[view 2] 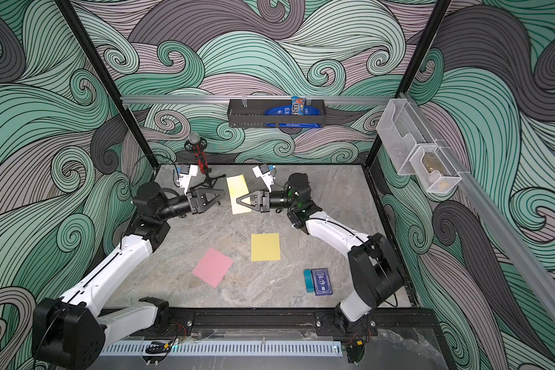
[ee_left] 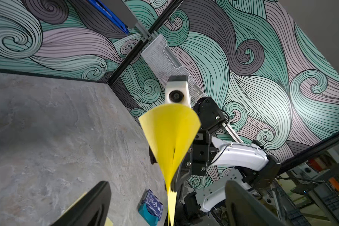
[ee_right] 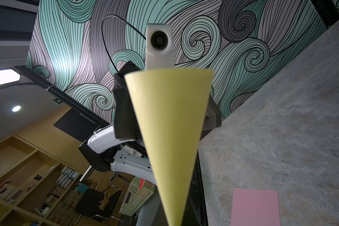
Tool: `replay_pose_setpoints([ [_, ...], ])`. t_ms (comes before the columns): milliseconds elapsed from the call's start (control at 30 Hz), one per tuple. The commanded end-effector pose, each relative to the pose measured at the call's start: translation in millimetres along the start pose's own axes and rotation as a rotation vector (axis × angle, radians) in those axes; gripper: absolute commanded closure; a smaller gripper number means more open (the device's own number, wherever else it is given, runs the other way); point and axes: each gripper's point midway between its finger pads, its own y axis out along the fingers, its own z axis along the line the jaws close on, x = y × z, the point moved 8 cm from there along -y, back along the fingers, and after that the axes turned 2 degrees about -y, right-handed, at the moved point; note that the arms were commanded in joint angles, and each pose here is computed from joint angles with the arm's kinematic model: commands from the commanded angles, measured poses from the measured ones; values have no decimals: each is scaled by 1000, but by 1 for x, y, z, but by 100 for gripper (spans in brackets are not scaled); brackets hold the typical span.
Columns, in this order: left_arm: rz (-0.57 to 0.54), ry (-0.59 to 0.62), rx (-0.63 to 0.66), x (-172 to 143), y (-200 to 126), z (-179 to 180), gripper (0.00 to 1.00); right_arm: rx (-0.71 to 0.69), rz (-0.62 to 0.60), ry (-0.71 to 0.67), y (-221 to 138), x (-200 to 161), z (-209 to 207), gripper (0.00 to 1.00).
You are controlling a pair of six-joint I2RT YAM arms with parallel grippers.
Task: Fold the square paper along the opposite sides
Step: Fold the paper, then smooth out the paper at the center of the board.
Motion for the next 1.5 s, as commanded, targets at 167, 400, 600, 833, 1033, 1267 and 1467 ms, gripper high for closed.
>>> replay_pose_setpoints([
  [167, -7, 41, -110, 2, 12, -9, 8, 83, 32, -41, 11, -1, 22, 100],
  [400, -10, 60, -129, 7, 16, -12, 55, 80, 49, -21, 14, -8, 17, 100],
  [600, 9, 48, -84, 10, 21, -3, 100, 75, 43, -17, 13, -8, 15, 84],
  [833, 70, 29, 231, 5, 17, 39, 100, -265, -67, -269, -20, 2, 3, 39],
  [1033, 208, -73, 524, -41, 8, 110, 100, -508, -236, -758, -51, -46, 0, 21],
  [1267, 411, -226, 720, -88, 8, 184, 100, -596, -87, -871, -33, -102, -40, 32],
  [1467, 454, -251, 796, -103, 5, 209, 100, -563, 10, -845, -4, -131, -67, 48],
])
